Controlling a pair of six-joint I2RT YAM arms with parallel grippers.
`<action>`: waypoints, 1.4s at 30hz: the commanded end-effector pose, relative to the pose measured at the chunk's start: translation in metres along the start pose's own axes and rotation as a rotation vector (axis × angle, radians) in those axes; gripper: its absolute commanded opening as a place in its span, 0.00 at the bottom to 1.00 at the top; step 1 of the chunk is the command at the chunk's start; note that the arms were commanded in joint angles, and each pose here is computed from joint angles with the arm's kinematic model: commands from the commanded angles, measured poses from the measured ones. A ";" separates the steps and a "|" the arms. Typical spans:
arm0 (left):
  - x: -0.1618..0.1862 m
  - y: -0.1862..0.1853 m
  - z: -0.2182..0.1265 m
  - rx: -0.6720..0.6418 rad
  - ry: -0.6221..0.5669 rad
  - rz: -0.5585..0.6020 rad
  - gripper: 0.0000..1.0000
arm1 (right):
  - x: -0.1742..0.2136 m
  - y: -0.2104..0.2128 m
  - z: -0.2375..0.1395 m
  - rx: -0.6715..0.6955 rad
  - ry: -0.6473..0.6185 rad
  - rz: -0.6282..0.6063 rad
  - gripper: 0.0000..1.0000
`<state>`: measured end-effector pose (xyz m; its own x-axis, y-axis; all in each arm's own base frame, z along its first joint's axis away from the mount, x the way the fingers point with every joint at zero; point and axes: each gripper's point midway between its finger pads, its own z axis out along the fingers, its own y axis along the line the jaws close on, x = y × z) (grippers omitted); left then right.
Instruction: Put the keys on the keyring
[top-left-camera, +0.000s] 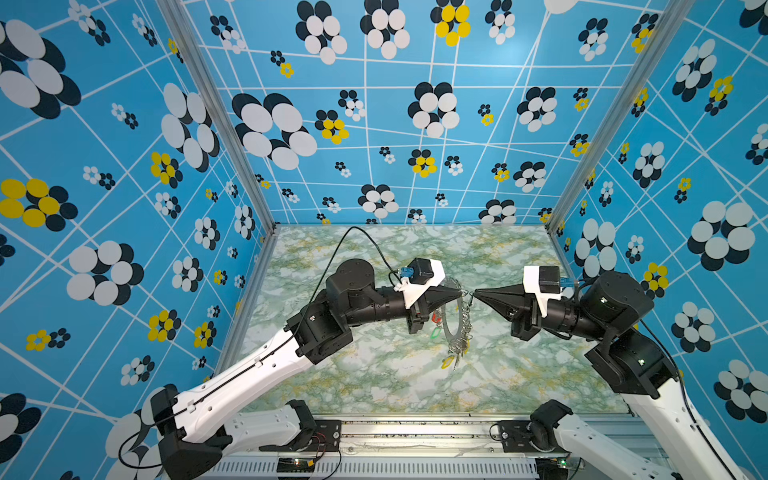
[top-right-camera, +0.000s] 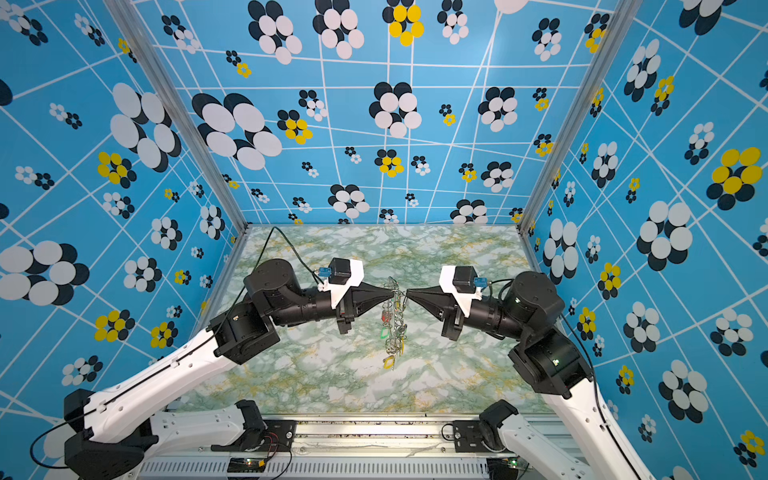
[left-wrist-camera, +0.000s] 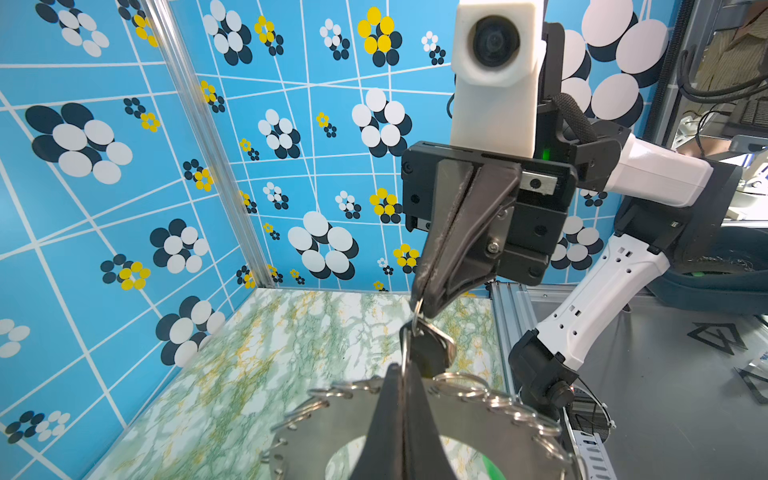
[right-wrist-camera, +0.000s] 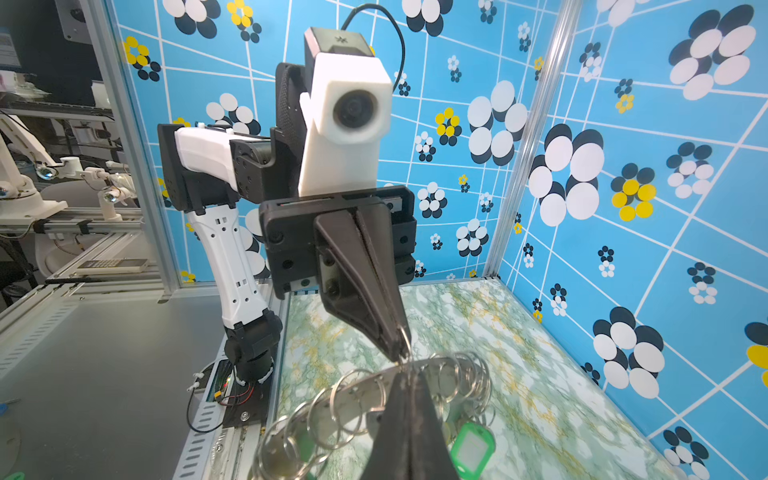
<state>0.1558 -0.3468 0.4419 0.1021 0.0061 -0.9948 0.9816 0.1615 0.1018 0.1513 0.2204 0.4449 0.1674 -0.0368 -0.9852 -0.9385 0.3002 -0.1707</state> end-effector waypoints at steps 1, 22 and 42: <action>-0.016 -0.006 -0.003 0.017 -0.054 0.029 0.00 | -0.017 0.006 -0.001 -0.027 -0.043 -0.019 0.00; -0.016 -0.015 -0.002 0.052 -0.041 0.034 0.00 | -0.013 0.000 0.002 -0.014 -0.027 -0.001 0.00; -0.026 -0.018 -0.006 0.056 -0.067 0.054 0.00 | 0.001 -0.002 0.006 -0.002 0.037 0.008 0.00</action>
<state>0.1515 -0.3485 0.4353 0.0935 0.0297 -0.9952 0.9843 0.1474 0.0968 0.1530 0.2253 0.4468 0.1552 -0.0458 -0.9868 -0.9439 0.2880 -0.1618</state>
